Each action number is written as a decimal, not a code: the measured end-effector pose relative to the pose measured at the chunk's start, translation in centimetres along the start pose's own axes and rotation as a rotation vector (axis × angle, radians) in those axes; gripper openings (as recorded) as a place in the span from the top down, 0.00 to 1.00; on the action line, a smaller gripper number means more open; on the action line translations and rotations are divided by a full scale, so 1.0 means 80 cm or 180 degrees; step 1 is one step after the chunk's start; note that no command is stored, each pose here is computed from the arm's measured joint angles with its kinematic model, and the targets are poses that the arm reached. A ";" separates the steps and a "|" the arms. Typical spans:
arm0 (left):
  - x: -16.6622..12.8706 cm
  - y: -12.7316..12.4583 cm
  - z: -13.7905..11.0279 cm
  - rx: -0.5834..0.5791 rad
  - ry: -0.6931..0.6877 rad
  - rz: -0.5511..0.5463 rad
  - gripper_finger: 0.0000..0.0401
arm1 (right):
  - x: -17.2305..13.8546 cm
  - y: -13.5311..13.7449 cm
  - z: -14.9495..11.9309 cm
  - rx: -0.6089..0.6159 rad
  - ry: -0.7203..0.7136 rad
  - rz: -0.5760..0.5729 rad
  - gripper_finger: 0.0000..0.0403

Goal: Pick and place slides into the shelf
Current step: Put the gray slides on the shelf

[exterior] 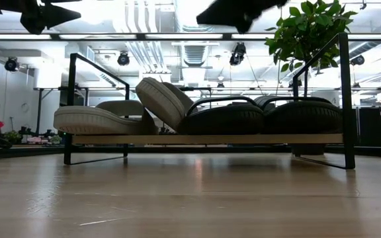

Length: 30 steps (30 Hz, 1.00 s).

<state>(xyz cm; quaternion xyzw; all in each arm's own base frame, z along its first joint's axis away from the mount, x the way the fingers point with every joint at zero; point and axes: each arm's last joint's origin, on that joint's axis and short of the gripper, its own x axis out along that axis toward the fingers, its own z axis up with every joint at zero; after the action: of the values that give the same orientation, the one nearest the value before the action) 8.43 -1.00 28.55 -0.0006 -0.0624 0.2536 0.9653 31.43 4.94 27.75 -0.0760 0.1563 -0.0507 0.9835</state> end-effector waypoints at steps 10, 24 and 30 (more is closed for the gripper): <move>0.000 0.000 0.000 0.0000 -0.0003 0.0002 0.30 | 0.025 0.001 -0.005 -0.0211 0.0538 -0.0678 0.64; 0.000 0.000 0.000 0.0003 -0.0003 0.0002 0.30 | 0.102 0.021 0.005 -0.0526 0.1758 -0.0841 0.53; 0.000 0.000 0.000 0.0006 -0.0001 0.0001 0.30 | 0.120 0.025 0.000 -0.0737 0.1890 -0.1000 0.56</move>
<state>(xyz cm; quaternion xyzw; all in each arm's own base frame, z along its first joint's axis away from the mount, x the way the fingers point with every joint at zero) 8.42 -0.99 28.55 0.0003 -0.0624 0.2538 0.9652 40.68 5.74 24.57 -0.1920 0.4264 -0.2031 0.8602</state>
